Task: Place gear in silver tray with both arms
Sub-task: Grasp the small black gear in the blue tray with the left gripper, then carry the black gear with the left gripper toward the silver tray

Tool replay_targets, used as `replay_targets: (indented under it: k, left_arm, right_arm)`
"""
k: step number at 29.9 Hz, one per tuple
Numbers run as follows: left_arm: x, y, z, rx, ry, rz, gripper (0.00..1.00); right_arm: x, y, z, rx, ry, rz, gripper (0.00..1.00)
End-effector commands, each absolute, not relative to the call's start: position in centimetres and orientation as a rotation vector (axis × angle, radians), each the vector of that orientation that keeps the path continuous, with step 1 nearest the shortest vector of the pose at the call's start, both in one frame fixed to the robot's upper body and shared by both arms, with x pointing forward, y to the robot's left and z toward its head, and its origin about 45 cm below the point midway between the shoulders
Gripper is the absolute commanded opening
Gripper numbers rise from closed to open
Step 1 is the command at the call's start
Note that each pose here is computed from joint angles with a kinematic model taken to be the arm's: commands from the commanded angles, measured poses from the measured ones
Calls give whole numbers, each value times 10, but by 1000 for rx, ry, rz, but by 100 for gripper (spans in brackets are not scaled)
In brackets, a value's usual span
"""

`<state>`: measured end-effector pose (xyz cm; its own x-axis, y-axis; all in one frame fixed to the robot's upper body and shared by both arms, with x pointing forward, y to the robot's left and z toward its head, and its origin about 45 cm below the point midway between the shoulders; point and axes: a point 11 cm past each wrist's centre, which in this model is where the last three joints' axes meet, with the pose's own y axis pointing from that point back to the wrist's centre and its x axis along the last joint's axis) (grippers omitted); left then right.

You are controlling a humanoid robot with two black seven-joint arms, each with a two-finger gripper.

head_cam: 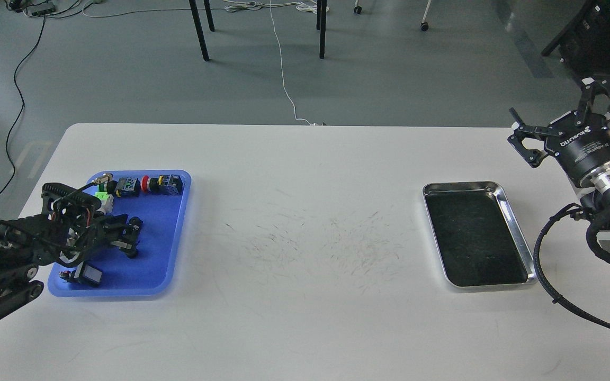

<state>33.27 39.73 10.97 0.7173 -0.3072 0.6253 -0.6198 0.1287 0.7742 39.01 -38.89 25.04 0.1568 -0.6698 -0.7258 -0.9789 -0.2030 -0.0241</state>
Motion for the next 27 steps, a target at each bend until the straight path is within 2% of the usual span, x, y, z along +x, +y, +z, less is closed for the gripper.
replay_targets:
  k: [1,4,8,12,15,20,24,27]
  left_arm:
    - [326,398,104,1471,-777,252,24]
    - [326,397,104,1464,-777,253,23]
    - [328,396,106,1457,-779,260,15]
    - [336,397,125,1439,-796,296,12]
    - [349,397,161,1422,-841,333,12]
    - [360,367,231,1351,-943,335,11]
    - [369,320,287,1295,-1051,288,11]
    - [376,271,307,1212,-1139,269,11]
  right_arm:
    - [390,-389,251,-1939,1561,811,99]
    - [390,-389,251,-1939,1561,811,99]
    - [390,-390,251,-1939,1563,810,99]
    - [390,-390,251,-1939,1563,810,99]
    - [390,-390,251,-1939,1563,810,99]
    - [390,-389,252,-1945,1558,809,99]
    - [390,-389,253,-1939,1557,808,99]
    - [391,-390,256,-1932,1553,800,99]
